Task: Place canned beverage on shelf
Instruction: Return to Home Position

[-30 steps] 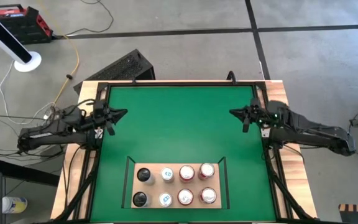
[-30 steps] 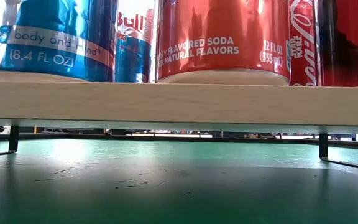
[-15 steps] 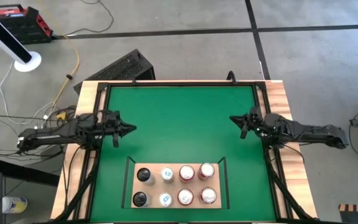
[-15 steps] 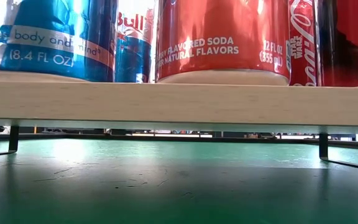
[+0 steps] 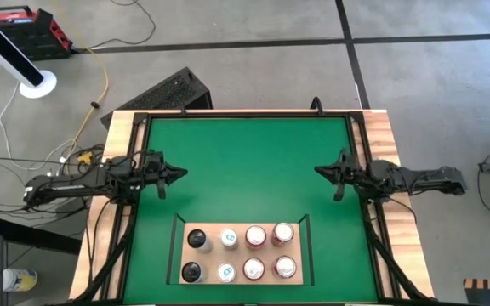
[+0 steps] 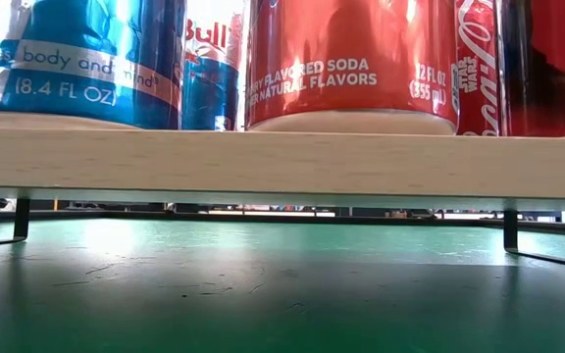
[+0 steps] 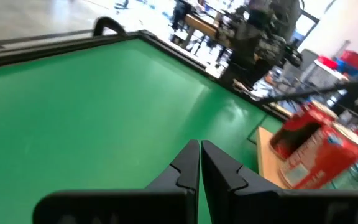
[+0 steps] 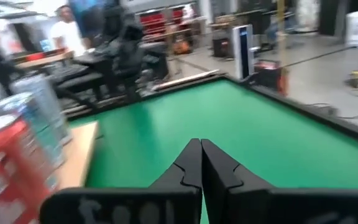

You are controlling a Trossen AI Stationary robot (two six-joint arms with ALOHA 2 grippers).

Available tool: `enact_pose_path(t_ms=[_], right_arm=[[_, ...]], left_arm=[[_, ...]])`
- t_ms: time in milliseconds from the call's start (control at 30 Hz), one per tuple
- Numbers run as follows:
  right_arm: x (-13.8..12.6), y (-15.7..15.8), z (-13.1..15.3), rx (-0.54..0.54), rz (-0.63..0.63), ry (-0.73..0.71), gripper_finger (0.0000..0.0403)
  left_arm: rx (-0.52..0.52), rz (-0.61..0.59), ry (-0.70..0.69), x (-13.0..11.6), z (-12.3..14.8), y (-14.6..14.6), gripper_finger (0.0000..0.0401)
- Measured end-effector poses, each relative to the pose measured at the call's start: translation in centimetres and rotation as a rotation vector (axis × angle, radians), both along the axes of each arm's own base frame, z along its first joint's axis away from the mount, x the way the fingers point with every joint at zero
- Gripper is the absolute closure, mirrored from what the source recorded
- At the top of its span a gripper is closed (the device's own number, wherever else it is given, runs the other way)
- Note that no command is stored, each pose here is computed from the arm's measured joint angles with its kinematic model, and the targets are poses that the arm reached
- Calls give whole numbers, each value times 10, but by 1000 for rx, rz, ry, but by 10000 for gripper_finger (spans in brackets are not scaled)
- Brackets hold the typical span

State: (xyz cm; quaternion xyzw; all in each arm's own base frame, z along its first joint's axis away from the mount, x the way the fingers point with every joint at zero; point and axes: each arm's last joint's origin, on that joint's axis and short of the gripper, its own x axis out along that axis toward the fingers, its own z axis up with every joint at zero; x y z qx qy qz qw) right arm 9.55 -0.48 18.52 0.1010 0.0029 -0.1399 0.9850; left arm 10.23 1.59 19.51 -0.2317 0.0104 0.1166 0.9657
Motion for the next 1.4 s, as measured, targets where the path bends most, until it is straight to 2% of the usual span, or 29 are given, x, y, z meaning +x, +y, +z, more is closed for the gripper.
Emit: enact_pose_path(t_ms=[100, 200, 367, 600, 1167, 1400], right_arm=[[-1, 2, -11, 4, 82, -31, 375], [1, 4, -11, -41, 160, -77, 377], [1, 3, -13, -10, 121, -61, 379], [2, 3, -14, -6, 118, -45, 345], [2, 3, -14, -6, 117, -42, 341], [2, 3, -14, -5, 116, -42, 340]], left_arm=[[18, 17, -1, 0, 1, 0, 401], [65, 11, 14, 0, 0, 0, 401], [64, 63, 70, -1, -5, 1, 401], [65, 122, 173, -3, -14, 3, 401], [52, 117, 410, -11, -36, 2, 401], [51, 117, 430, -12, -36, 2, 401]])
